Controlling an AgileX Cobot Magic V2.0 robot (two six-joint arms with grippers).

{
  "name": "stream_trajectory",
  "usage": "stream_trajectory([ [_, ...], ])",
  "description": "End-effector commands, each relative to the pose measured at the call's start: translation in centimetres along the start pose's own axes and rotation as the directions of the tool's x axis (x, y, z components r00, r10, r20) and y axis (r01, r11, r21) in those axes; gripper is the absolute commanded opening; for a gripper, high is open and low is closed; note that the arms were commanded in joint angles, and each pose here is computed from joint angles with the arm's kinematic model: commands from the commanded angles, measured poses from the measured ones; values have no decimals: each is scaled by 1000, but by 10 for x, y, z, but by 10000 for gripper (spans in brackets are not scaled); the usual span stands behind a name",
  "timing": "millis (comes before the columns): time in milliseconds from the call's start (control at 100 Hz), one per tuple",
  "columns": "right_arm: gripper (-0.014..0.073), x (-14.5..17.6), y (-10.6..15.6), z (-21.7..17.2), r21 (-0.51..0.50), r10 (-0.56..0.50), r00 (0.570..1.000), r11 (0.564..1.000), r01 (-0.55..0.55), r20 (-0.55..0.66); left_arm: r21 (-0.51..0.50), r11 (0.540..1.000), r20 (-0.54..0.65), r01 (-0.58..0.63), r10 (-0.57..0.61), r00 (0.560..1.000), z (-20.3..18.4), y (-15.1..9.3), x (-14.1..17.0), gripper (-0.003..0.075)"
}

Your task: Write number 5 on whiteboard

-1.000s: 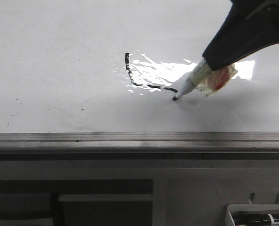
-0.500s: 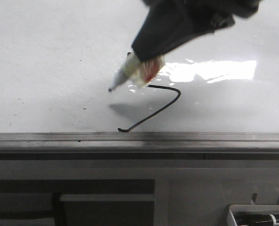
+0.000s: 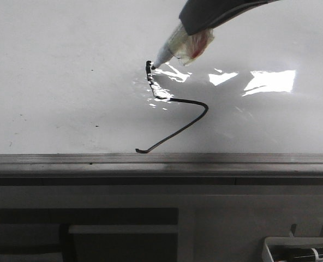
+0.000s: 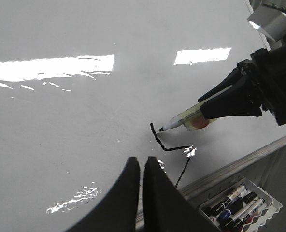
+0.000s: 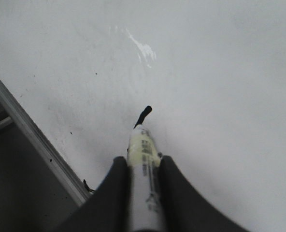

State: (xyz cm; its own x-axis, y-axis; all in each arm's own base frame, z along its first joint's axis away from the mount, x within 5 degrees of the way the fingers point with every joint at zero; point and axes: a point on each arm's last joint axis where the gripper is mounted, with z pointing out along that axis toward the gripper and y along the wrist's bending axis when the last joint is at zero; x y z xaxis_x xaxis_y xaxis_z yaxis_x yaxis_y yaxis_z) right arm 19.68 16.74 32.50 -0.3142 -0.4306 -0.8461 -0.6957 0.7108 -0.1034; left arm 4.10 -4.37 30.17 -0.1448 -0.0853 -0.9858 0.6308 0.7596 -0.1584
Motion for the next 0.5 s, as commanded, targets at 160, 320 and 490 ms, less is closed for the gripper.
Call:
stream_trajectory([
  [160,-40,-18,-4,-6,20,4,994,1000,-6,114,-25,1000,79,16,-14,997,-1,1,-13,-20],
  [320,-40,-15,-6,0,24,8,996,1000,-10,90,-25,1000,79,16,-14,997,-1,1,-13,-20],
  [490,-40,-14,-8,0,30,26,996,999,-28,81,-25,1000,79,16,-14,997,-1,1,-13,-20],
])
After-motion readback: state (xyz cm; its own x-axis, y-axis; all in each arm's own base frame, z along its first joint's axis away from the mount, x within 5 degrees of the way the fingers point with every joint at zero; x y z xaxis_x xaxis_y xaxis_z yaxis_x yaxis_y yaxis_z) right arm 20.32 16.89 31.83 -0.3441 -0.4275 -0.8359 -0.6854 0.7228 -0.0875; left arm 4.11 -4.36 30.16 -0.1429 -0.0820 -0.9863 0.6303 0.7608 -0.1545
